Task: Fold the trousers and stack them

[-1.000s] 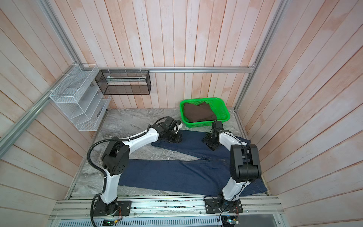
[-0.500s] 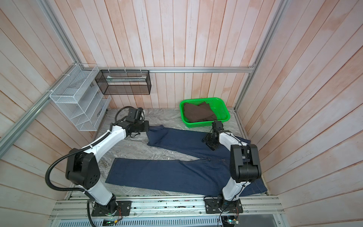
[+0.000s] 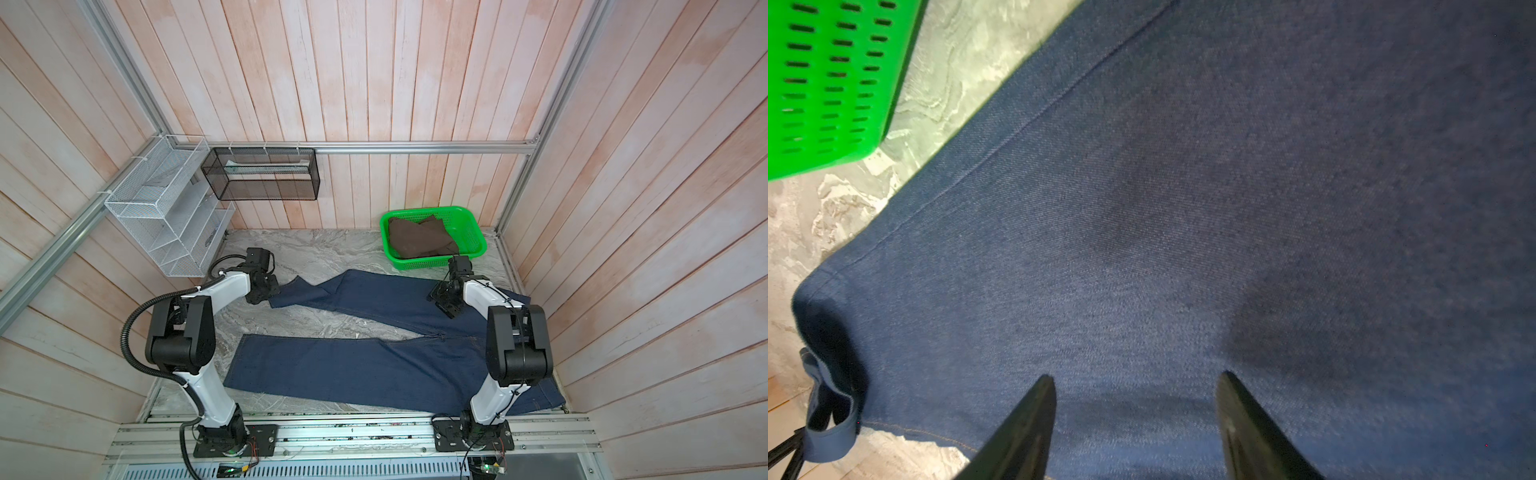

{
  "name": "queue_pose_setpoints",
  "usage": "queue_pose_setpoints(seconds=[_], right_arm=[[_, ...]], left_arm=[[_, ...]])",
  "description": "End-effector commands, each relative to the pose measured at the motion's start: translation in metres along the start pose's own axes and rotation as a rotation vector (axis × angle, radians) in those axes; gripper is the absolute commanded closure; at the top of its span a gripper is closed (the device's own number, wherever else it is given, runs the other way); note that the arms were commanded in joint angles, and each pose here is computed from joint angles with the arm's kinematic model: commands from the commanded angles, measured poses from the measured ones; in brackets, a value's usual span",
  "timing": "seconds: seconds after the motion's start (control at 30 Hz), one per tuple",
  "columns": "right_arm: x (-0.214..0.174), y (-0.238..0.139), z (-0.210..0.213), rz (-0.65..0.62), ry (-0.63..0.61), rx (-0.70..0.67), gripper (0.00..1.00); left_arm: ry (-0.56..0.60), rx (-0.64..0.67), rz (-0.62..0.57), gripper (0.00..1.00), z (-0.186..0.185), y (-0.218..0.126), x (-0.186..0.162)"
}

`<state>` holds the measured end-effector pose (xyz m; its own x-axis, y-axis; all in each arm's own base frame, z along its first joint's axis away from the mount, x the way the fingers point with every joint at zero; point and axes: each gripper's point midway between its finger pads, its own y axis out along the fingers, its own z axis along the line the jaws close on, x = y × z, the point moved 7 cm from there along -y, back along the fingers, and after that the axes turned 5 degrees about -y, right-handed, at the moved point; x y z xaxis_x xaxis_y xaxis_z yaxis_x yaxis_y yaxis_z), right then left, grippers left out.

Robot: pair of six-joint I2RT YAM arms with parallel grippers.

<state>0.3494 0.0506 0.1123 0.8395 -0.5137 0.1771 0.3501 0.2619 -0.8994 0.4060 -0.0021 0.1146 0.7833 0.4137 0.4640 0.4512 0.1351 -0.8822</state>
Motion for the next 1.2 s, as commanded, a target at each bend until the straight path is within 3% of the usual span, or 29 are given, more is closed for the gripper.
queue_pose_setpoints(seconds=[0.0,0.1,0.17,0.33,0.53,0.7,0.83,1.03,1.17], right_arm=[[0.003,-0.006,0.004,-0.003,-0.017,0.001,0.37],[0.004,-0.005,0.005,0.0,-0.013,0.003,0.38],[0.005,-0.005,0.005,-0.001,-0.012,0.003,0.37],[0.005,-0.005,0.007,0.0,-0.016,0.002,0.38],[0.005,-0.003,0.006,0.004,-0.015,0.004,0.38],[0.005,-0.001,0.006,0.011,-0.015,0.005,0.38],[0.004,-0.001,0.005,0.012,-0.017,0.002,0.38],[0.004,0.0,0.003,0.01,-0.019,-0.013,0.37],[0.006,0.001,0.001,0.006,-0.021,-0.043,0.34]], left_arm=[[-0.018,-0.197,-0.088,1.0,-0.024,-0.025,0.025],[0.008,-0.33,-0.148,1.0,-0.043,-0.049,0.037],[-0.026,-0.339,-0.191,1.0,-0.041,-0.059,0.047],[-0.281,-0.208,-0.169,1.0,0.01,-0.042,0.069],[-0.561,-0.049,-0.101,1.0,0.074,-0.006,0.049],[-0.55,-0.054,0.036,0.96,0.071,0.024,0.036],[-0.533,-0.055,0.059,0.78,0.072,0.024,0.03],[-0.481,-0.106,-0.038,0.6,0.066,-0.02,0.044],[-0.344,-0.184,-0.11,0.55,0.035,-0.063,0.049]])
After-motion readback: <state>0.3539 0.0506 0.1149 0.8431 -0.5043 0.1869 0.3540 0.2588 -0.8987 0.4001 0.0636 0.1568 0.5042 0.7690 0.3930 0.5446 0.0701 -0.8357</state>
